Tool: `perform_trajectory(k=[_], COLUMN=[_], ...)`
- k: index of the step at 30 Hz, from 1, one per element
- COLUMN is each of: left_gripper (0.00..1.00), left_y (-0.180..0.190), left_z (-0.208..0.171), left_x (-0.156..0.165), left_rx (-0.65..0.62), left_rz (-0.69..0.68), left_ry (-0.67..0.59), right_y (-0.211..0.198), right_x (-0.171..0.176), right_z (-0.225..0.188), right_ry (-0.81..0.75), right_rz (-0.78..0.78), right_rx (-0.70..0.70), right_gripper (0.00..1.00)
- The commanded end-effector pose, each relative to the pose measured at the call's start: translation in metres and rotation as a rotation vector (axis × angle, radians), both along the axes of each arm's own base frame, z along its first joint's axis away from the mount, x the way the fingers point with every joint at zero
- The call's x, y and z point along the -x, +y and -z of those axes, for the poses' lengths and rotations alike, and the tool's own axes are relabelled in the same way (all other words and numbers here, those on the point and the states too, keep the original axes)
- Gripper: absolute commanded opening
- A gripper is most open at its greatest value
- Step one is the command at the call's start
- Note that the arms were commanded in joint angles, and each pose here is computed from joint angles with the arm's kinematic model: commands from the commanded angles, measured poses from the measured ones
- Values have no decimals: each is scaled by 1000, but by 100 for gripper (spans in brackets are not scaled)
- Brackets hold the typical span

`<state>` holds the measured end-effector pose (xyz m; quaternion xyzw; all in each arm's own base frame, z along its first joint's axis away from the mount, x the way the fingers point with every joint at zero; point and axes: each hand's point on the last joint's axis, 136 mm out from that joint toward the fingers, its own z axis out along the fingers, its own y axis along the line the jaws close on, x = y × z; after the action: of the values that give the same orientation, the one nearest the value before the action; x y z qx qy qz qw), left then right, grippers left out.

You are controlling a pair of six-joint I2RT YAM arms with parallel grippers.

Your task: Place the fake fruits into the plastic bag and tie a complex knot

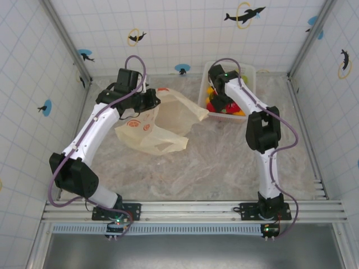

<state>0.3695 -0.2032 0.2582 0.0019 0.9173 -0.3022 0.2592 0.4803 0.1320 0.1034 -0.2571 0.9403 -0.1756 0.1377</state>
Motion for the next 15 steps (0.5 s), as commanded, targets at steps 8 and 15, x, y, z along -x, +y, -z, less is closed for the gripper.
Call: perform_trajectory(k=[8, 15], left_gripper=[0, 0], left_y=[4, 4], left_z=[-17, -19], left_x=[0, 1], left_rx=[3, 1], left_rz=[-2, -4], left_ry=[-30, -36], right_y=[-5, -6], right_x=[8, 2], right_z=[5, -50], right_ry=[48, -94], right_rz=[8, 13], right_rx=[-16, -72], right_gripper=[77, 67])
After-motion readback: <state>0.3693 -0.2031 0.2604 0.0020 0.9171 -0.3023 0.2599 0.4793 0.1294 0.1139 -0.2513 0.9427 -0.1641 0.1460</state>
